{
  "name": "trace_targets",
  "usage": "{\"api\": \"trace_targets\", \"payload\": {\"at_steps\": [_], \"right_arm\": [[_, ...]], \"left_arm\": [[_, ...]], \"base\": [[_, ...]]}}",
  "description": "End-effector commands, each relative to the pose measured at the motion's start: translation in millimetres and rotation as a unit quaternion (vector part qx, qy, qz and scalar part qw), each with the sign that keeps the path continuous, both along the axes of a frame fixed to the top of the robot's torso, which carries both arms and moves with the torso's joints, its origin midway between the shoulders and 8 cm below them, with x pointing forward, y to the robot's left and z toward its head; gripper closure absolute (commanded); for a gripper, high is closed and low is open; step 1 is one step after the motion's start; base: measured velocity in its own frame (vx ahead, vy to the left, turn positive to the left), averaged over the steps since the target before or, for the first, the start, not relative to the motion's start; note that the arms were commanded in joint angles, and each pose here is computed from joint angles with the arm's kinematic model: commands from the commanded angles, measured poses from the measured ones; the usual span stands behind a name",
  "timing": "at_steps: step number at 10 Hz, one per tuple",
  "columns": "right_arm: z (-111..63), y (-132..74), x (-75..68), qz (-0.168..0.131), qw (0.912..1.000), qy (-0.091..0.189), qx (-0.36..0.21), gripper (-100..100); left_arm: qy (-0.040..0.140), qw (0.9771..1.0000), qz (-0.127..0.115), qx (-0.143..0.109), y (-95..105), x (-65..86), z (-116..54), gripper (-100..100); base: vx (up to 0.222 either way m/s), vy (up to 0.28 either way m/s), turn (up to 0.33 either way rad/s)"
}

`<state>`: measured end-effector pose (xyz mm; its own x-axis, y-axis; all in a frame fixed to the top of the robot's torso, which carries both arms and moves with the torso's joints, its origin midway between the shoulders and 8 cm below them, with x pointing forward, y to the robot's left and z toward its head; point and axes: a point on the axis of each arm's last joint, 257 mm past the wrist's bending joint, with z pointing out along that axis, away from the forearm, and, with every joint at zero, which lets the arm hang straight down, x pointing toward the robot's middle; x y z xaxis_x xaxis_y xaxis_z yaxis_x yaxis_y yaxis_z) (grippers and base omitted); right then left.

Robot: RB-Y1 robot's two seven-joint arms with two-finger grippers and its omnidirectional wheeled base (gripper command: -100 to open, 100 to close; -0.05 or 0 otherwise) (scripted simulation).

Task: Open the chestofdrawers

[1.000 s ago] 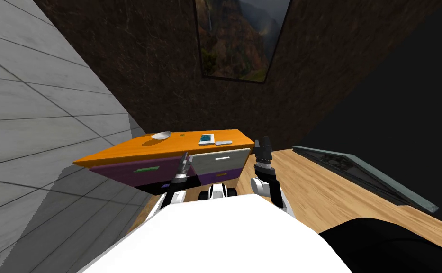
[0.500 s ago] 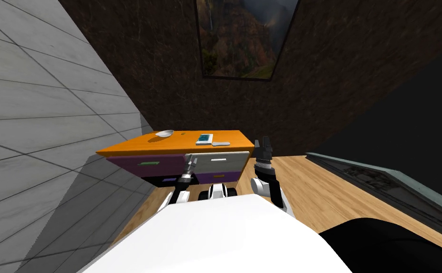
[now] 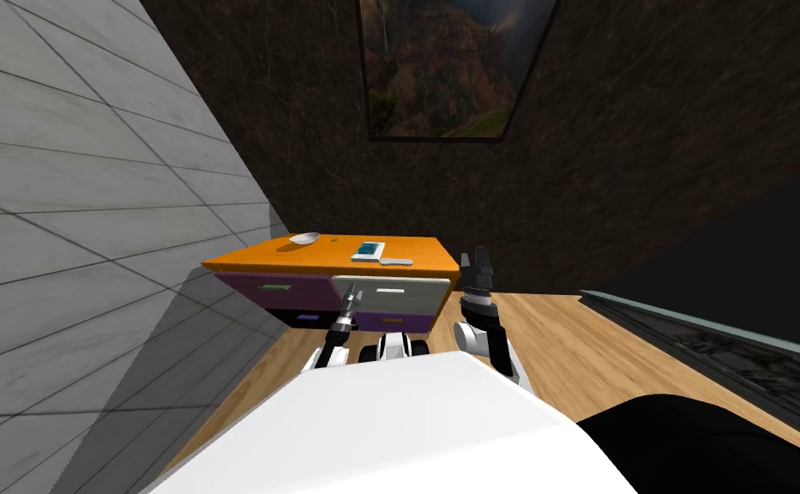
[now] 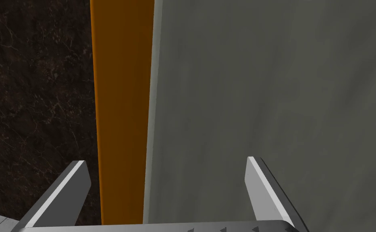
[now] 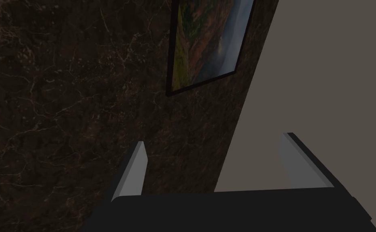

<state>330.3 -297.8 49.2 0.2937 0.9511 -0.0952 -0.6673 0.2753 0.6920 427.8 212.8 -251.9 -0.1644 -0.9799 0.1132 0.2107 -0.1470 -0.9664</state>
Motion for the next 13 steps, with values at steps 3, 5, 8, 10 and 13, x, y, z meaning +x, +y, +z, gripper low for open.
{"api": "trace_targets", "payload": {"at_steps": [3,5,8,10,13], "right_arm": [[0.0,0.0,0.0,0.0,1.0,0.0,0.0,0],[0.0,0.0,0.0,0.0,1.0,0.0,0.0,0],[0.0,0.0,0.0,0.0,1.0,0.0,0.0,0],[0.0,0.0,0.0,0.0,1.0,0.0,0.0,0],[0.1,0.0,0.1,0.0,1.0,0.0,0.0,0]], "left_arm": [[0.044,0.9986,-0.024,-0.014,-27.6,2.5,-40.1,-100],[0.06,0.9975,-0.033,-0.017,-36.5,2.1,-54.7,-100],[0.076,0.9959,-0.041,-0.025,-49.1,1.4,-69.4,-100],[0.077,0.9957,-0.042,-0.029,-51.7,1.5,-69.3,-100],[0.073,0.9968,-0.003,-0.032,-36.9,7.9,-65.3,-100]], "base": [[-0.005,-0.164,0.185],[-0.012,-0.158,0.157],[-0.014,-0.109,0.115],[-0.006,-0.053,0.065],[-0.019,0.041,-0.253]]}}
